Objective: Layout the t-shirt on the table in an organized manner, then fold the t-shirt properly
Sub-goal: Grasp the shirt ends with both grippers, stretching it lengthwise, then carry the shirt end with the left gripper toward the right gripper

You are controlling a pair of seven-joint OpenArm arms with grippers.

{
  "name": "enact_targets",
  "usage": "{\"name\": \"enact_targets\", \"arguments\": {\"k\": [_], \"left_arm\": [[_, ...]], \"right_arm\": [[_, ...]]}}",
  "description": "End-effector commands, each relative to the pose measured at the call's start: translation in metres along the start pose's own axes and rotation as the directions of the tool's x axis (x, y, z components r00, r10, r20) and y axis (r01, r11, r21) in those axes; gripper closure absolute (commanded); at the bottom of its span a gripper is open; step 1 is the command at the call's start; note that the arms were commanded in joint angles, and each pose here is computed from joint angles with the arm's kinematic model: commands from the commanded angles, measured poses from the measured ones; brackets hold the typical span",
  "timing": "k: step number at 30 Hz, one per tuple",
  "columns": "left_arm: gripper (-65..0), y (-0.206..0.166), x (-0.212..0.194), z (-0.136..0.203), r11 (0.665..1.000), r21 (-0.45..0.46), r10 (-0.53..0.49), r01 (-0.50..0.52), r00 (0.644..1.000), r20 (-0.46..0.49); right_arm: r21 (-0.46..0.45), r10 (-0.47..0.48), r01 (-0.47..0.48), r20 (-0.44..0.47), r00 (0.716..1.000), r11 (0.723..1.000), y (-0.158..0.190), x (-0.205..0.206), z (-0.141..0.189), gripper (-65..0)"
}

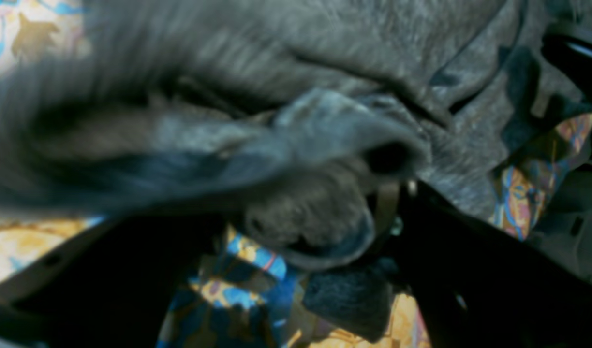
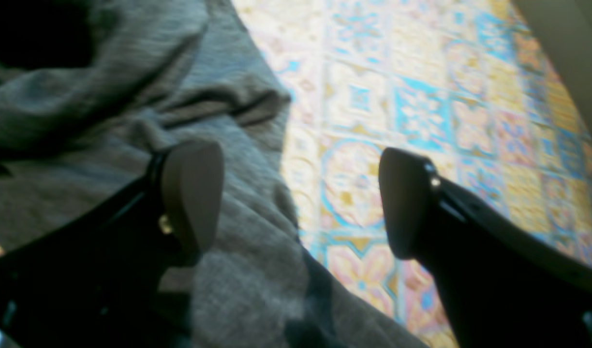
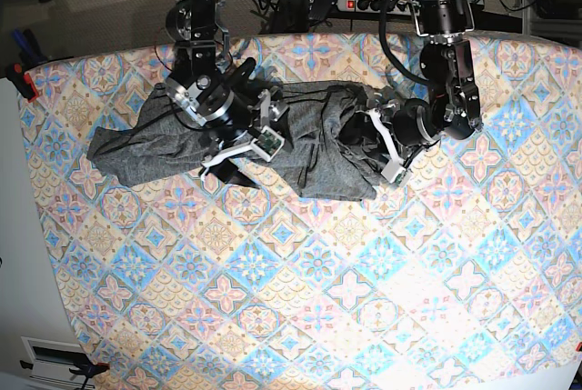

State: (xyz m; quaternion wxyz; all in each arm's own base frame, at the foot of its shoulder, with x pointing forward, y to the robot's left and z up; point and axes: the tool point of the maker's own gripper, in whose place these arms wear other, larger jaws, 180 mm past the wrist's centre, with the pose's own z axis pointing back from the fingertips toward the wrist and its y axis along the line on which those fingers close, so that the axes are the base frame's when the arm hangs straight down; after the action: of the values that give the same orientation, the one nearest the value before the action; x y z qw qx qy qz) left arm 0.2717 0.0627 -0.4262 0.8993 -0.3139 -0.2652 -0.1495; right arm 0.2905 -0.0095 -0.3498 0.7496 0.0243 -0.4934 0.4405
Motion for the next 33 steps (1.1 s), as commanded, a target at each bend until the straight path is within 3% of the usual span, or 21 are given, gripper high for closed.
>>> {"name": "enact_targets", "arguments": {"k": [1,3,8,14,19,26,31,33], "left_arm": [[-34.9,-0.010,-0.021,-0.009,1.000,-0.016,-0.010,0.008,0.994,-0.106],[-28.6,-0.011,-0.020,-0.010,1.000,-0.019,-0.010,0.008,0.994,-0.106],[-0.7,-0.009,-0.021,-0.008,1.000,-0.014,-0.011,0.010,0.994,-0.108],[0.0,0.019,-0.030,0.012,0.997,0.059,0.048,-0.043,0.995,-0.092],[0.0,0.046,-0.032,0.043,0.982,0.154,0.112,-0.108,0.993,-0.019],[0.0,0.044,-0.010,0.084,0.969,0.249,-0.011,0.000,0.999,0.044],[0.0,0.021,0.013,0.095,0.959,0.276,-0.098,0.067,0.990,0.102],[0.0,0.020,0.015,0.099,0.950,0.298,-0.118,0.089,0.990,0.080]], "right_arm": [[-0.027,0.000,0.001,0.054,0.999,1.000,-0.009,0.015,0.001,-48.2],[-0.028,0.000,0.002,0.053,0.999,1.000,-0.009,0.015,0.001,-48.2],[-0.084,-0.035,0.036,0.007,0.999,0.996,-0.028,-0.006,0.009,-48.2],[-0.198,-0.172,0.182,0.069,0.983,0.963,-0.068,-0.017,0.032,-48.2],[-0.269,-0.255,0.272,0.097,0.962,0.924,-0.091,-0.036,0.050,-48.2],[-0.285,-0.266,0.281,0.091,0.960,0.916,-0.094,-0.042,0.054,-48.2],[-0.301,-0.272,0.286,0.086,0.958,0.910,-0.098,-0.047,0.057,-48.2],[-0.305,-0.274,0.287,0.085,0.958,0.908,-0.099,-0.048,0.058,-48.2]]}}
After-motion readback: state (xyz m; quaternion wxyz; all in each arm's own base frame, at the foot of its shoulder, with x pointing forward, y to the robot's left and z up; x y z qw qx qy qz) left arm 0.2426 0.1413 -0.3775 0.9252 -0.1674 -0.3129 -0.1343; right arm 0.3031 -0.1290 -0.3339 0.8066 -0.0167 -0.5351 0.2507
